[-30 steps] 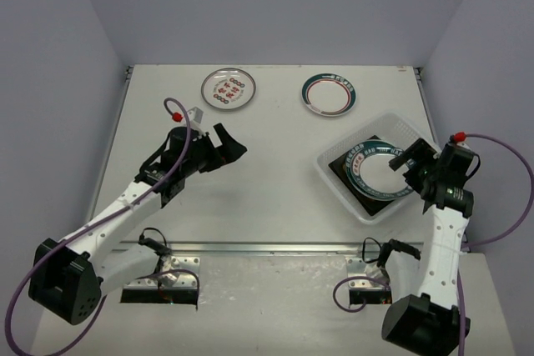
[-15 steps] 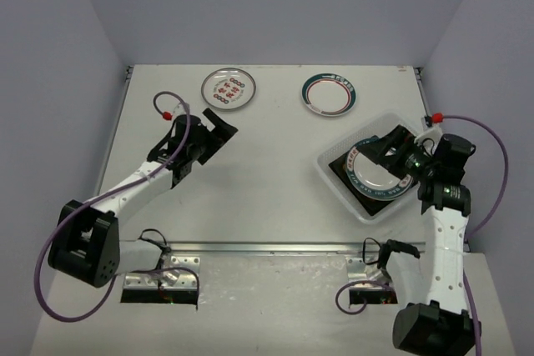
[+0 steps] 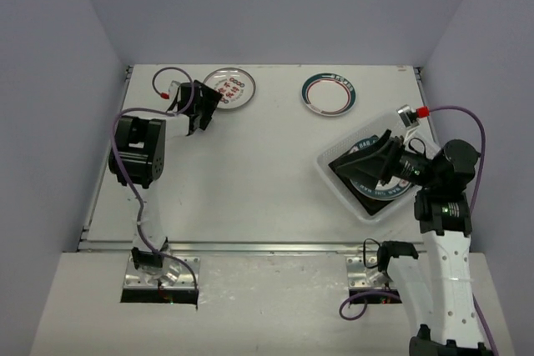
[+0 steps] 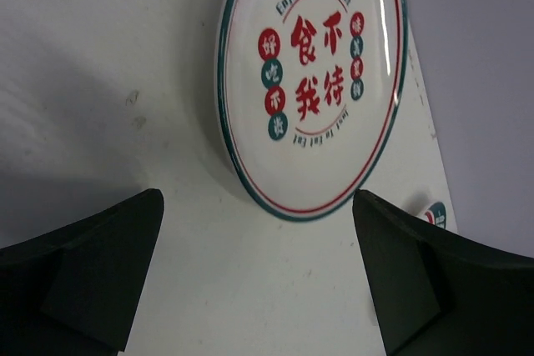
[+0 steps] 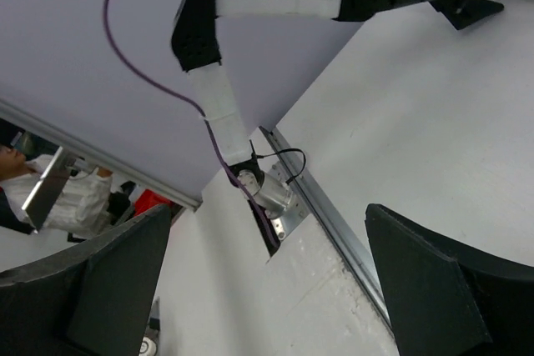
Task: Place the plates into the plastic bin on the countertop
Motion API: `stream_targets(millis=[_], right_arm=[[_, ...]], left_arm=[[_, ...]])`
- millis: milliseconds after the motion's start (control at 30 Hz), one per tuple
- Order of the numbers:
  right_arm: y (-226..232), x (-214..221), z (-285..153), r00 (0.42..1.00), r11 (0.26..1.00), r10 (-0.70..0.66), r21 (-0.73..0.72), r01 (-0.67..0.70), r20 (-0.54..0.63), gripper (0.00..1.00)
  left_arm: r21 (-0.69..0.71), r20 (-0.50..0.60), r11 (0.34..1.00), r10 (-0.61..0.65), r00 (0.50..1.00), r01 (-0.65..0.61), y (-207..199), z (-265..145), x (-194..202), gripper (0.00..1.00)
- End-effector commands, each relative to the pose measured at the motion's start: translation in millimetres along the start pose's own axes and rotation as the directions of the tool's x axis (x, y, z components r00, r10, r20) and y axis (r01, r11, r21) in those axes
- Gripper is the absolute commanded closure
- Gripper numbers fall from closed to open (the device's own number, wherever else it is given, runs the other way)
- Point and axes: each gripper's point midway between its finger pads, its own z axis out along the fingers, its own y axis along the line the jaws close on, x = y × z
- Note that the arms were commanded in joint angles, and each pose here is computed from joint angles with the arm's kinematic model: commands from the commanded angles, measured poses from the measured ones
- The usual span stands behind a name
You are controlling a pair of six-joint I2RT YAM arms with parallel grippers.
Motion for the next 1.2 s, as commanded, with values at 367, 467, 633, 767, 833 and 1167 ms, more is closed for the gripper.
stream_targets(millis=[367,467,633,767,833,1167], right_arm=[[16,0,-1,1.000,0.999,-0.021,-0.037,0.021,-0.006,0.01],[8,0,1,1.000,1.000,-0.007,-0.027,0.006,-0.008,0.01],[-17,-3,5,1.000,0.999,0.023,0.031,-0.024,0.020,0.01],[-72,-15,15,0.995,0.977,0.090,0.189,-0.097,0.046,0.01],[-101,-24,20,0.996,0.947,0.089,0.307,-0.089,0.015,0.01],[-195,0,69,0.983,0.860,0.156,0.502,-0.088,-0.094,0.01]], left_arm=[[-0.164,-0.083,0.982,-0.113,0.990,0.099,58,55,17,1.00],[-0.127,-0.050,0.985,-0.121,0.991,0.113,53,43,4,1.00],[0.023,-0.025,0.997,-0.068,0.997,0.068,20,-8,-11,1.00],[0.249,-0.149,0.968,0.023,0.989,0.015,-23,-88,21,1.00],[0.332,-0.189,0.943,0.067,0.980,0.000,-25,-134,45,1.00],[0.568,-0.364,0.823,0.279,0.889,-0.026,-35,-274,131,1.00]])
